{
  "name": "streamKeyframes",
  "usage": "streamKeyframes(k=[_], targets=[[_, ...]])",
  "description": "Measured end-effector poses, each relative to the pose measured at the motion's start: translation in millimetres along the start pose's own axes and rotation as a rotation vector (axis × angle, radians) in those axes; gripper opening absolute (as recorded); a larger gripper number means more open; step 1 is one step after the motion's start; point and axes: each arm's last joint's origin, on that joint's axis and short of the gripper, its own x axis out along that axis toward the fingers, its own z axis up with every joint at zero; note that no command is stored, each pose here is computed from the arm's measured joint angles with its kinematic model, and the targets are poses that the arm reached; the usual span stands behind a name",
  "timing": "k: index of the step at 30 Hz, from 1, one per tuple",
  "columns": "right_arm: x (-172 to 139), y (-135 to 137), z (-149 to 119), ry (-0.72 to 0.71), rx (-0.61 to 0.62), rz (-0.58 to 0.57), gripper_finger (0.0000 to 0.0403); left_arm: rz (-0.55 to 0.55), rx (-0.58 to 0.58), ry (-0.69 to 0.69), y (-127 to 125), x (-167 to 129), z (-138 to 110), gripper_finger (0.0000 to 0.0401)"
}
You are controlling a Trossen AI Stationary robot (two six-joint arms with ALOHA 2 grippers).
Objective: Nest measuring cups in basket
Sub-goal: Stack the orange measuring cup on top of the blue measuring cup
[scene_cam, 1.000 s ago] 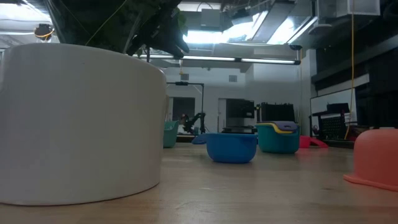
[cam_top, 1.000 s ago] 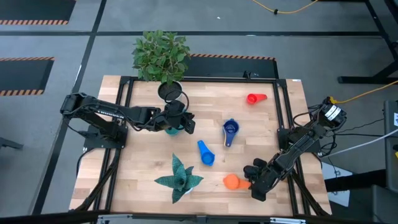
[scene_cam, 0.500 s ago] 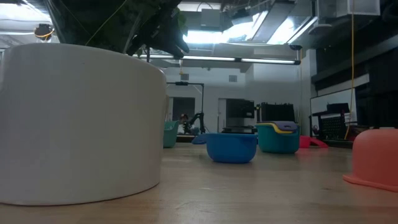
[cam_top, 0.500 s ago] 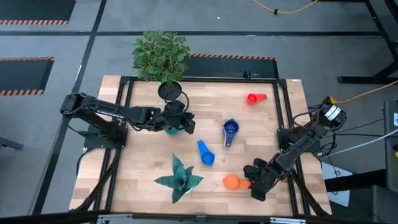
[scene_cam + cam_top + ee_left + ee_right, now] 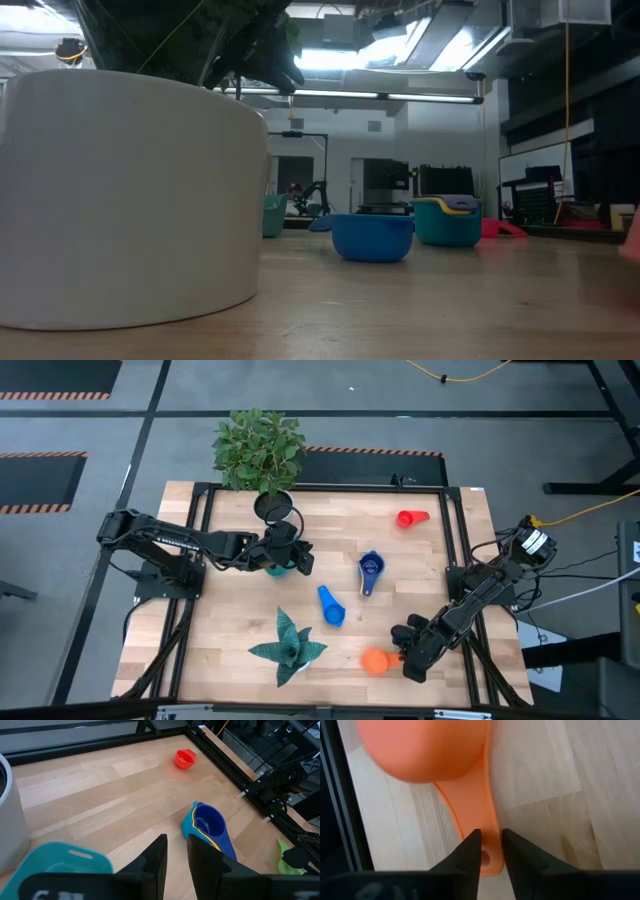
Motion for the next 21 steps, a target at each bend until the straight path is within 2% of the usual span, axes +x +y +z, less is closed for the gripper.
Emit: streamKeyframes(k=[4,14,21], targets=[[0.0,0.5,0.1,0.0,0.0,0.006,0.0067,0.0,0.0,0.0,0.0,0.0,0.0,0.0069],[-0.1,0.8,0.0,0.002,0.003,0.008,0.0064,0.0,0.0,0.0,0.1,0.0,0.1,0.0069],[0.2,1.3,0.1,0.0,0.002,0.014,0.0008,0.0,0.0,0.0,0.0,0.0,0.0,0.0069]])
